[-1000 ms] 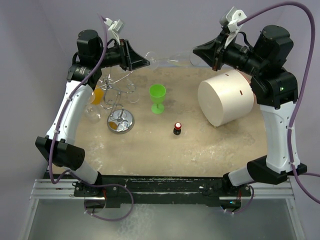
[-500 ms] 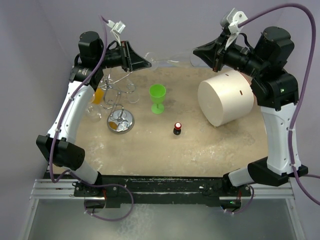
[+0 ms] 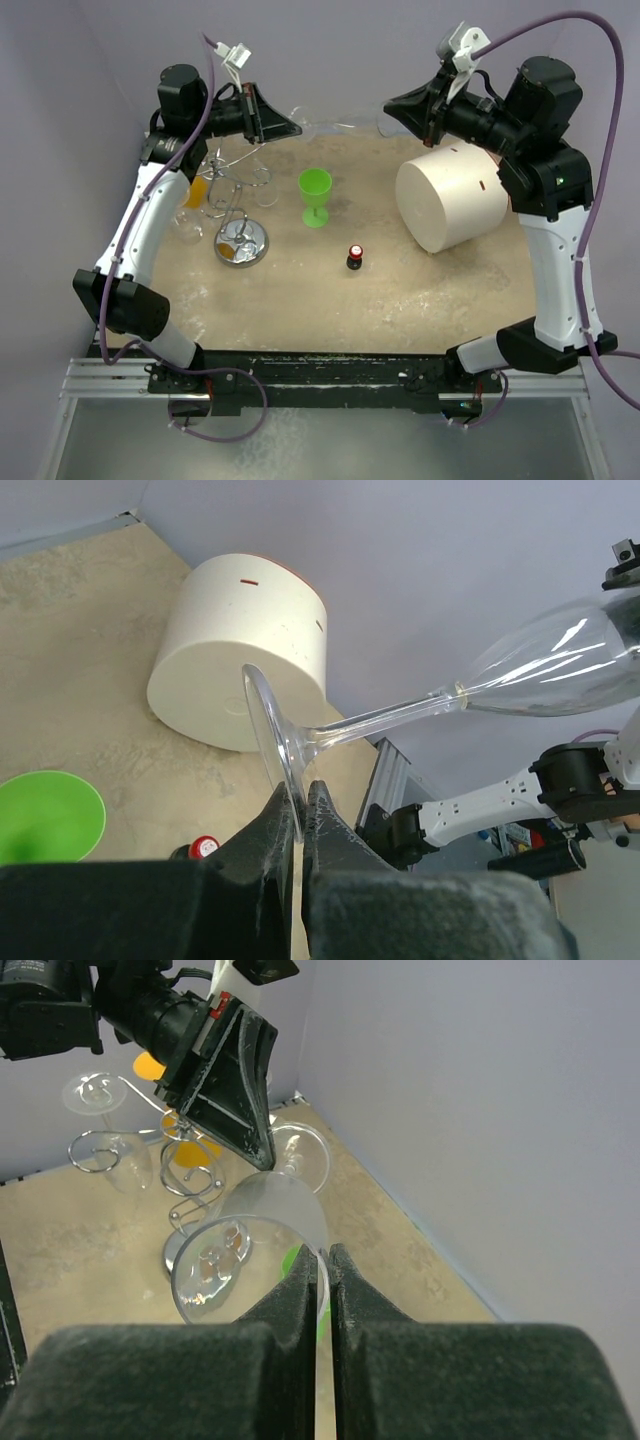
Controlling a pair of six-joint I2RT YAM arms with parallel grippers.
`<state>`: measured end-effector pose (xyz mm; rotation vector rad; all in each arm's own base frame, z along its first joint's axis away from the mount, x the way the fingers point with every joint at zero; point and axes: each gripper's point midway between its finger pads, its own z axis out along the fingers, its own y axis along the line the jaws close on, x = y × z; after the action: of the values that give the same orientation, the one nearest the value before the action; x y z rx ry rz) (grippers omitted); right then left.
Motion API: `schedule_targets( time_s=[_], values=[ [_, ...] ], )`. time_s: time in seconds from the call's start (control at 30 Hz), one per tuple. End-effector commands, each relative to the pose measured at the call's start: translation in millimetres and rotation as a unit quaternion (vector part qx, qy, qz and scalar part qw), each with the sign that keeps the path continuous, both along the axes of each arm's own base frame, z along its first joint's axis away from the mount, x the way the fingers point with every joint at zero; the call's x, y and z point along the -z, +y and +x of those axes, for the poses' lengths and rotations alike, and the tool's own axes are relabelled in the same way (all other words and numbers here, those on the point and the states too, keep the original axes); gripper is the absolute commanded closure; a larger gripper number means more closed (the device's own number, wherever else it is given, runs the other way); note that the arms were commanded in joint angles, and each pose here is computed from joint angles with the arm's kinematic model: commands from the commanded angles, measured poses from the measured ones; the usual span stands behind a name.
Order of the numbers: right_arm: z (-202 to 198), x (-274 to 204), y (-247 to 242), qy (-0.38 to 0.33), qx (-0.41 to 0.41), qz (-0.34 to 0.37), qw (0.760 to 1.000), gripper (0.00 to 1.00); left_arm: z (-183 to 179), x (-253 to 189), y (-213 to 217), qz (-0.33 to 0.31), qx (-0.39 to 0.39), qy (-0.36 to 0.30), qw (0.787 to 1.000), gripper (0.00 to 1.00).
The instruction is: Place the wine glass upside down on the wine glass rack
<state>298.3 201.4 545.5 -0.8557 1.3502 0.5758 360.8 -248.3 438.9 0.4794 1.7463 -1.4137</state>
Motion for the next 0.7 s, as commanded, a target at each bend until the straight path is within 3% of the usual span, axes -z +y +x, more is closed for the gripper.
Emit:
schedule_targets(
  time_s=[0.0,0.17,0.47,0.57,0.67],
  values=[
    [-14,-22,-3,-0.049,-0.011,0.008,0.999,0.94,-21,-28,2,-0.013,0.013,-0.050,0.999,1.00],
    [-16,-18,-8,-0.055,0.001,-0.003,0.999,0.71,-20,-32,8,-0.013,0.005,-0.056,0.998,1.00],
    [-23,-14,-26,-0.062,0.031,-0.023,0.997,0.49,-12,-41,33,-0.002,-0.043,-0.070,0.997,1.00],
    [-28,-19,-35,-0.070,0.042,-0.023,0.996,0.33,-12,-46,39,0.016,-0.067,-0.092,0.993,1.00],
    [-33,-24,-42,-0.079,0.046,-0.022,0.996,0.26,-12,-51,47,0.044,-0.092,-0.127,0.987,1.00]
  ],
)
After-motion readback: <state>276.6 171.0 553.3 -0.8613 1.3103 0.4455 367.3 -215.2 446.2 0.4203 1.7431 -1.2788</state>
